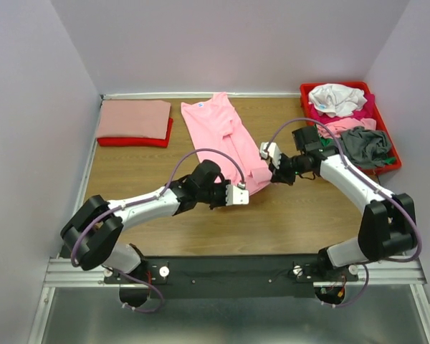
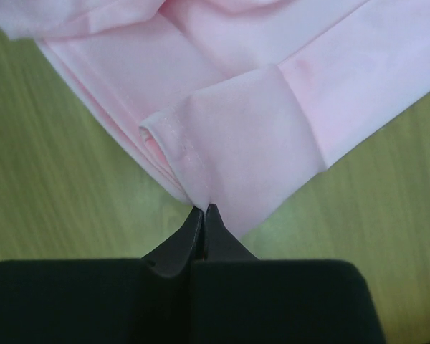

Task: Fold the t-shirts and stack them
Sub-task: Fold the tshirt

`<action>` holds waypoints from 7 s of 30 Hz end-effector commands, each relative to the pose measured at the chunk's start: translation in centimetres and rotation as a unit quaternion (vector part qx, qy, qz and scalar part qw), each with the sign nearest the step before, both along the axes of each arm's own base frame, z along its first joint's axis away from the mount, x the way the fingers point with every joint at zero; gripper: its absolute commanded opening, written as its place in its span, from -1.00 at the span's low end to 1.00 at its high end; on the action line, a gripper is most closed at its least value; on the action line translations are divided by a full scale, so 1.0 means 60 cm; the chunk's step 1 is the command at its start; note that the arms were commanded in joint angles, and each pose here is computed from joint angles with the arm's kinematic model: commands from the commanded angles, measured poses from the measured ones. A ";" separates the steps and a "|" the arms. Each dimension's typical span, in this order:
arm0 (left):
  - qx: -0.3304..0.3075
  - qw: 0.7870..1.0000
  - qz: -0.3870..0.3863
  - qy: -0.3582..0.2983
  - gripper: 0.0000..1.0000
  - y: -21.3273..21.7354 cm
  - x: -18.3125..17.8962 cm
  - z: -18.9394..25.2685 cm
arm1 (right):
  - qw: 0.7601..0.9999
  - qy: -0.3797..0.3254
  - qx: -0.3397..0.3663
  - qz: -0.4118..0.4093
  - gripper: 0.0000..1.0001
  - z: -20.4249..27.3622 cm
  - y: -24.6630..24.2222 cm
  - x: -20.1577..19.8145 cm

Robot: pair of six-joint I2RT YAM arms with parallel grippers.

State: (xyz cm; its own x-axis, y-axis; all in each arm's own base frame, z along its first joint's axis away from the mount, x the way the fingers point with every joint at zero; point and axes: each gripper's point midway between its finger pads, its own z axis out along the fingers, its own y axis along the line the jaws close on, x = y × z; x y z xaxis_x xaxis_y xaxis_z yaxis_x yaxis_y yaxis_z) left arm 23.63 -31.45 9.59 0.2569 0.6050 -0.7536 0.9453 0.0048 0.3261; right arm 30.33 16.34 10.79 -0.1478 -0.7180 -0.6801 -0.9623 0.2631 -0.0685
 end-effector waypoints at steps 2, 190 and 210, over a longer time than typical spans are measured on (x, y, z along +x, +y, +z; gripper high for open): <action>-0.017 1.000 -0.003 0.024 -1.00 -0.007 -0.060 0.021 | 0.998 0.036 -0.037 0.038 -0.99 -0.018 -0.040 -0.113; -0.071 0.985 0.008 -0.158 -1.00 0.092 0.081 0.118 | 0.985 -0.081 0.100 0.112 -0.99 0.112 0.100 0.074; -0.068 0.979 0.085 -0.171 -1.00 0.107 0.308 0.108 | 0.987 -0.065 0.077 -0.126 -0.99 0.007 0.109 0.311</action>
State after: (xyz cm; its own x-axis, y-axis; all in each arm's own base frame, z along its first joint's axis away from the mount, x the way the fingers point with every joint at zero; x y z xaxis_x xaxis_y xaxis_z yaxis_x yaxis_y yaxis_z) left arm 40.66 -24.84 16.17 0.3891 0.5710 -0.7229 0.7728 0.2247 0.5935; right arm 46.41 22.53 10.45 -0.1833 -0.5946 -0.7829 -0.8986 0.4243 -0.1118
